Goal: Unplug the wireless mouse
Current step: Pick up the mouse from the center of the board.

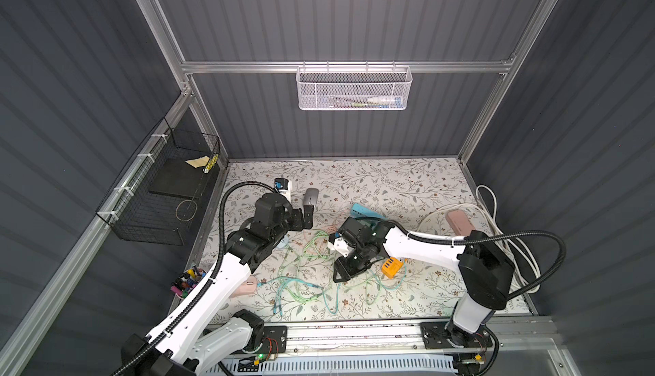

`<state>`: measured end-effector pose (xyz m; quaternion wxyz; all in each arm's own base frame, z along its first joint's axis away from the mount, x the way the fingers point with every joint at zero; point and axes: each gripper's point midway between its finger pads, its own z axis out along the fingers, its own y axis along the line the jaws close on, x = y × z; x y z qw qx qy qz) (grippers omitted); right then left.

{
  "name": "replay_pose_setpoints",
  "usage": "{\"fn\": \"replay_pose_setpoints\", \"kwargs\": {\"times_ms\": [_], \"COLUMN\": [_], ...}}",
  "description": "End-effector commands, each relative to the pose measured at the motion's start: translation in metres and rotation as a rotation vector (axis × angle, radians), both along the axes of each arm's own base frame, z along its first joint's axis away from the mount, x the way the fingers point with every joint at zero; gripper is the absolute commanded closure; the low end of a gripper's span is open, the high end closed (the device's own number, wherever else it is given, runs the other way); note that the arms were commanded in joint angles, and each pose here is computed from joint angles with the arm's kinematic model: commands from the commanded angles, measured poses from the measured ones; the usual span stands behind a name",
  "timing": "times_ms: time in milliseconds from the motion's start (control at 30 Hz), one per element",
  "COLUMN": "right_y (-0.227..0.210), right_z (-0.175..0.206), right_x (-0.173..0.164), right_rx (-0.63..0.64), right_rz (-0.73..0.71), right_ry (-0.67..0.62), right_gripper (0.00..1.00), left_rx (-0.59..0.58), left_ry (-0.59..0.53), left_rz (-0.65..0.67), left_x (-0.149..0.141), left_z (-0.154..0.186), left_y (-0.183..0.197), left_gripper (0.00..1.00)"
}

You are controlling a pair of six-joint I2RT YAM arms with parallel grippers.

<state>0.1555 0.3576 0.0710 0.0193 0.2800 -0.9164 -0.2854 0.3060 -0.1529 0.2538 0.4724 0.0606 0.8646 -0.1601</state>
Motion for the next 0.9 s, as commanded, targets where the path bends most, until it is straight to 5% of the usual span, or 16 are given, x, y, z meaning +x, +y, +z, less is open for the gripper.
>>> {"fn": "replay_pose_setpoints", "kwargs": {"times_ms": [0,133,567,867], "right_y": [0.029,0.031,0.017,0.019], "right_z": [0.005,-0.009,-0.032,-0.045], "right_x": [-0.001,0.004,0.003,0.010], "right_rx": [0.117,0.097,0.039,0.120], "right_rz": [-0.076,-0.133,-0.210,-0.265], "right_ry": [0.105,0.136,0.169,0.209], "right_gripper": [0.54,0.62,0.62,0.62], "left_rx": [-0.024,-0.013,0.002,-0.002], "left_ry": [-0.001,0.000,-0.006,-0.003], "left_rz": [-0.006,-0.013,-0.019,-0.028], "left_x": [-0.004,-0.006,-0.010,-0.014], "left_z": [0.002,0.002,0.003,0.004], "left_y": [-0.001,0.000,0.003,0.003], "left_gripper": [0.01,0.01,0.01,0.01]}}
